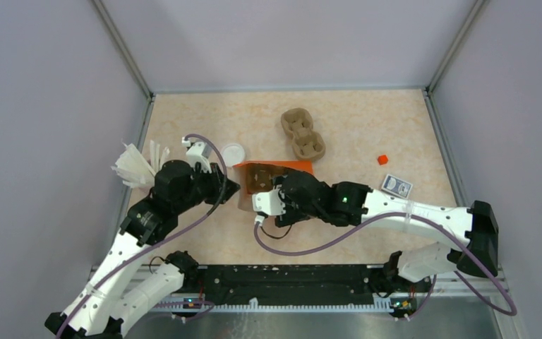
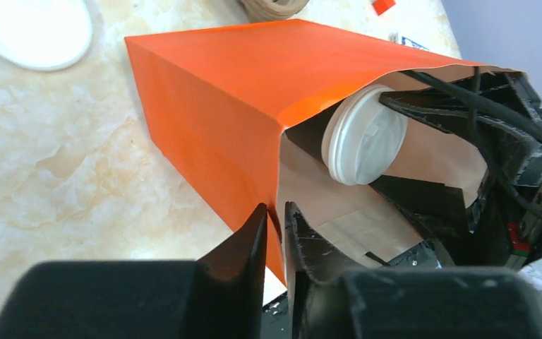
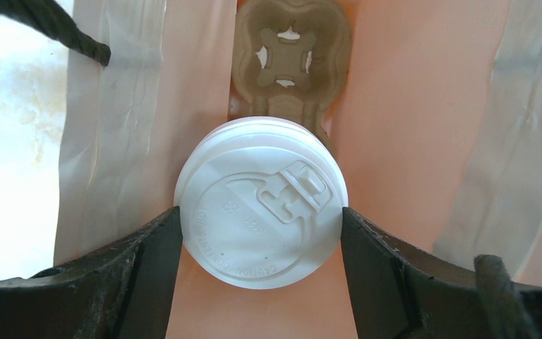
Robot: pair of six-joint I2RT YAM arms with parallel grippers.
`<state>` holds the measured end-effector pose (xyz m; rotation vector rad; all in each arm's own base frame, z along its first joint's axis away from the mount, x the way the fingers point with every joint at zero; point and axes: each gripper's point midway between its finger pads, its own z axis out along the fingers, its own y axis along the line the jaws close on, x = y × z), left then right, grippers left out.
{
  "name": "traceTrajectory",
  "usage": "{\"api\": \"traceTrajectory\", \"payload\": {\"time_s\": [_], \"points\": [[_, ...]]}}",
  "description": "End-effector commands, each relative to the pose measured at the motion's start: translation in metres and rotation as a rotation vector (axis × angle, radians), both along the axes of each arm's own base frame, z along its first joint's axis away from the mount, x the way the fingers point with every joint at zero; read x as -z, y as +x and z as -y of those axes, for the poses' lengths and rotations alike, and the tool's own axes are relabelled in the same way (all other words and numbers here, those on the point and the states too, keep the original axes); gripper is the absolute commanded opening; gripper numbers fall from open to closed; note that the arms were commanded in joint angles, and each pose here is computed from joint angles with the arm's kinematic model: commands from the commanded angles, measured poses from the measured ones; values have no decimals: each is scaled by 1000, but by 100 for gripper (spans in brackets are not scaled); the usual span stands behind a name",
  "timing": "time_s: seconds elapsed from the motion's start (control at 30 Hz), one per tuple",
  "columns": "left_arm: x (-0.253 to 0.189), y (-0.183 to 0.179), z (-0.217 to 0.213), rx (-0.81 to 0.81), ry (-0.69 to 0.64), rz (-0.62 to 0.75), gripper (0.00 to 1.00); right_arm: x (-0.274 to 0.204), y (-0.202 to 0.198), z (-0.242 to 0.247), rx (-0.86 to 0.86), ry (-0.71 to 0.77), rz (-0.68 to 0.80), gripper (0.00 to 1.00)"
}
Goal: Pack the takeout coffee
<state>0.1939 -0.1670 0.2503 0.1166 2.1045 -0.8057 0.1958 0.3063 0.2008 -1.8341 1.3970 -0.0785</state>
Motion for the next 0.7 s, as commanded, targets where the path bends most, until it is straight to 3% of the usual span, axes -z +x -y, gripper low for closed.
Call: {"api": "traceTrajectory", "payload": {"time_s": [0.0, 0.3, 0.67], "points": [[-21, 2, 10, 104, -1, 148, 14, -9, 3, 6, 12, 26, 26, 62], [-3, -10, 18, 233, 33, 176, 2, -19, 14, -20, -31, 48, 73, 63], [5, -16, 18, 251, 22, 178, 0, -29, 39, -27, -7, 58, 132, 63]]}}
